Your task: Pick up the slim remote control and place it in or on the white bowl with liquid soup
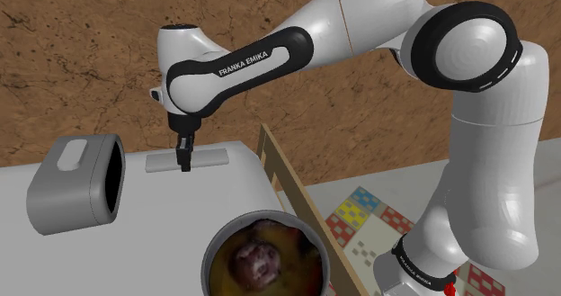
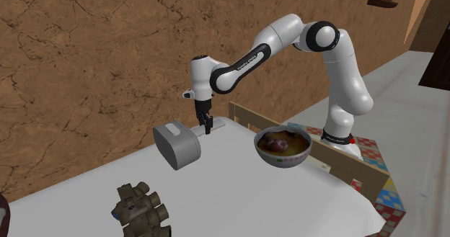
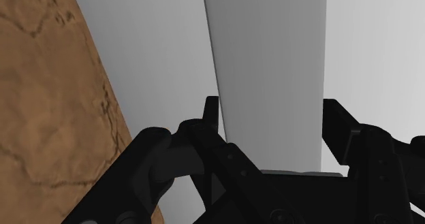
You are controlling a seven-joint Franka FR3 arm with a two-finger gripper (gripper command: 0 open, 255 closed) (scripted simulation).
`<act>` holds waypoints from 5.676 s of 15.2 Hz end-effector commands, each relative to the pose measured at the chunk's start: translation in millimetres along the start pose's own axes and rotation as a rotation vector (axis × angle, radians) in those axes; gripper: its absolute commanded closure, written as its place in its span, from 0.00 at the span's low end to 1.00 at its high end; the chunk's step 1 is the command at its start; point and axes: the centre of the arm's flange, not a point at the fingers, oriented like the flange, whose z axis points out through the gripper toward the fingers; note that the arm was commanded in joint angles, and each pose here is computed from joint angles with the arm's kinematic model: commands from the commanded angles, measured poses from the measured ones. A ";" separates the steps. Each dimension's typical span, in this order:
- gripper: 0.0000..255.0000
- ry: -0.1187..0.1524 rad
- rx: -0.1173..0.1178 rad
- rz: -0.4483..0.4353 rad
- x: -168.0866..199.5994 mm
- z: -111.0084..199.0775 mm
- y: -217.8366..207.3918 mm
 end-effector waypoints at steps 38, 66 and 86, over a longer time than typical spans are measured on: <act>1.00 -0.001 0.001 0.001 -22.9 -170.2 -51.0; 1.00 -0.001 0.001 0.001 -166.3 -149.4 -349.0; 0.00 -0.001 0.001 0.001 -167.1 -93.9 -348.0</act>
